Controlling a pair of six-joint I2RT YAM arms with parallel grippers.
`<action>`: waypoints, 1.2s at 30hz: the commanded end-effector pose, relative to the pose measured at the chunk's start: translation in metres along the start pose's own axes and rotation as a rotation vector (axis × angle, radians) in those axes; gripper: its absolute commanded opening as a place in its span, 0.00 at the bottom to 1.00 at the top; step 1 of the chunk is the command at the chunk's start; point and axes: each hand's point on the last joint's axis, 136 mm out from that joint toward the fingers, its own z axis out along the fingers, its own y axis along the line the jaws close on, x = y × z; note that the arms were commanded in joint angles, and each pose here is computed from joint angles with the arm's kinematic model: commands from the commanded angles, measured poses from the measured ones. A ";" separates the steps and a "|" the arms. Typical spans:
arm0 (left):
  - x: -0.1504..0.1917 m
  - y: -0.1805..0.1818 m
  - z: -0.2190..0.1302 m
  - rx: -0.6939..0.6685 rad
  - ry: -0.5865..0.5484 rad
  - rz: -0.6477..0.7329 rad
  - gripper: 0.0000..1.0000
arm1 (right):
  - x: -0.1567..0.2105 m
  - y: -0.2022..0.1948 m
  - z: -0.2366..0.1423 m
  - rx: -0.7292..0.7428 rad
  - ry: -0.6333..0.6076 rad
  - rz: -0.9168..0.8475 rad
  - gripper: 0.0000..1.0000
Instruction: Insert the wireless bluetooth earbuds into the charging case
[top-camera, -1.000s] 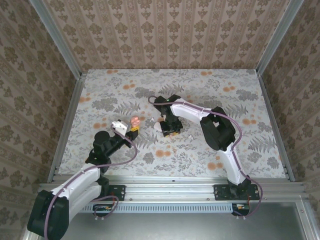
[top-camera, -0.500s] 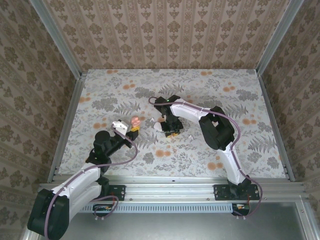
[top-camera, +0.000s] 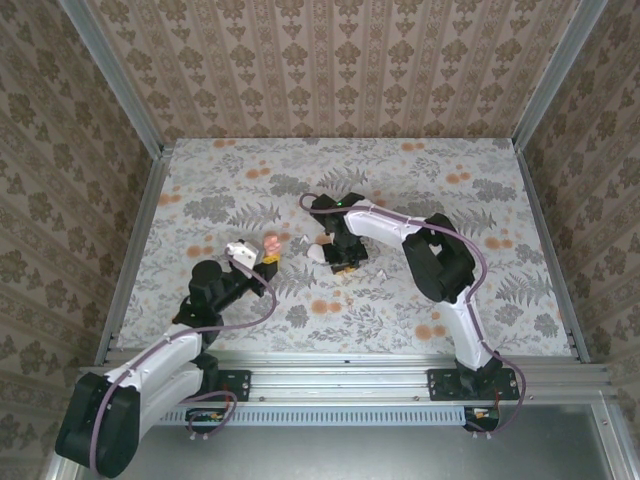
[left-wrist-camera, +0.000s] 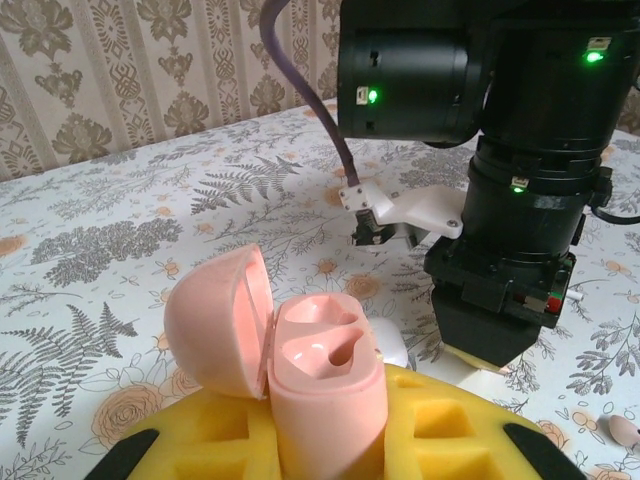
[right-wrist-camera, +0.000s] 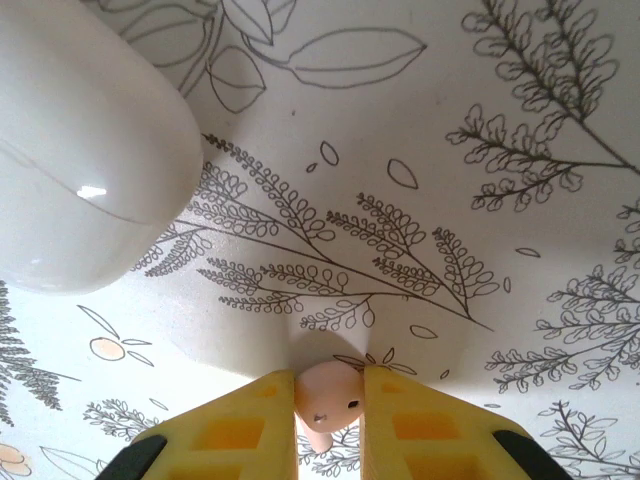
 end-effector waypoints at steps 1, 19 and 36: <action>-0.010 0.001 0.003 0.013 -0.013 0.005 0.15 | -0.013 0.002 -0.020 -0.022 -0.124 0.028 0.18; -0.012 0.001 0.027 0.055 -0.034 -0.021 0.14 | -0.025 -0.008 -0.049 -0.212 -0.454 0.124 0.17; -0.002 -0.021 0.056 0.168 -0.019 0.027 0.13 | -0.052 0.017 -0.098 -0.424 -0.747 0.058 0.18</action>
